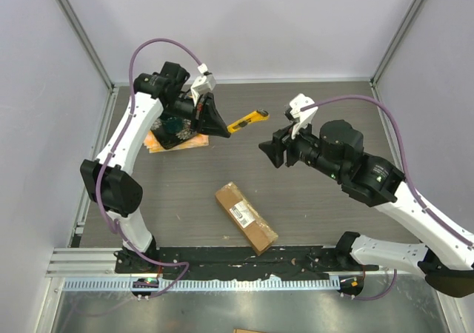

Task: Unpack the express box
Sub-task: Cut the express box at the center of the board.

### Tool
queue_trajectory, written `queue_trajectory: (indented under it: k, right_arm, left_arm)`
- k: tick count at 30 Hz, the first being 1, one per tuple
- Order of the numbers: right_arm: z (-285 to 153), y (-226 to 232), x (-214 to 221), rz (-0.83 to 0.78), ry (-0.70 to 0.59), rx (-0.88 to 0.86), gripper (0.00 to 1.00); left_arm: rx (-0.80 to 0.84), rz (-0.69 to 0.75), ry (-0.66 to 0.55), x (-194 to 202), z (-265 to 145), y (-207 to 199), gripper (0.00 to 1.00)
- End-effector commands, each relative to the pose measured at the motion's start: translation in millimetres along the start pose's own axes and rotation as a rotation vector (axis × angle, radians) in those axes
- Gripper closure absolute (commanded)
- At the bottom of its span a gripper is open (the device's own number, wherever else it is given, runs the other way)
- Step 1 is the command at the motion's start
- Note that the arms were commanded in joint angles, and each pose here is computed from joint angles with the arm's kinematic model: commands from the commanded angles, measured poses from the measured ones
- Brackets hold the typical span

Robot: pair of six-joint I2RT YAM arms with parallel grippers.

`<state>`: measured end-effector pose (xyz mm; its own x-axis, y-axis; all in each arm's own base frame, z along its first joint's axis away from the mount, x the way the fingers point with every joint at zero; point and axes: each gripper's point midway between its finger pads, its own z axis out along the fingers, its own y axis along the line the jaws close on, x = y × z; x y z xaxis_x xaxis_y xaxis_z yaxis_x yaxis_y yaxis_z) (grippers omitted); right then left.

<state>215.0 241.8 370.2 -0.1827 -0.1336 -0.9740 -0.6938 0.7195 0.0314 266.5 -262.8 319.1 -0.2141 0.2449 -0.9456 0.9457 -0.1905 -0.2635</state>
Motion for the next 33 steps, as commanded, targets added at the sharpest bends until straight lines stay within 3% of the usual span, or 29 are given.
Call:
queue_trajectory:
  k: [1,7,17,23,33]
  right_arm:
    - [14.1,6.1,-11.4,0.072,-0.086,-0.050,0.31]
    - [39.3,10.3,-32.8,0.168,-0.186,-0.171,0.17]
    - [60.0,23.2,-59.2,0.190,-0.290,-0.319,0.17]
    - [76.6,29.8,-51.5,0.197,-0.264,-0.363,0.30]
    - [88.2,33.5,-48.9,0.198,-0.271,-0.392,0.65]
  left_arm:
    - [0.137,-0.311,-0.144,-27.6,-3.4,-63.3,1.00]
    - [0.158,-0.319,-0.181,-36.7,-4.6,-71.3,1.00]
    - [0.163,-0.321,-0.193,-35.0,-5.1,-77.2,1.00]
    - [0.162,-0.323,-0.191,-35.9,-5.1,-76.2,1.00]
    - [0.159,-0.324,-0.184,-34.4,-5.2,-77.6,1.00]
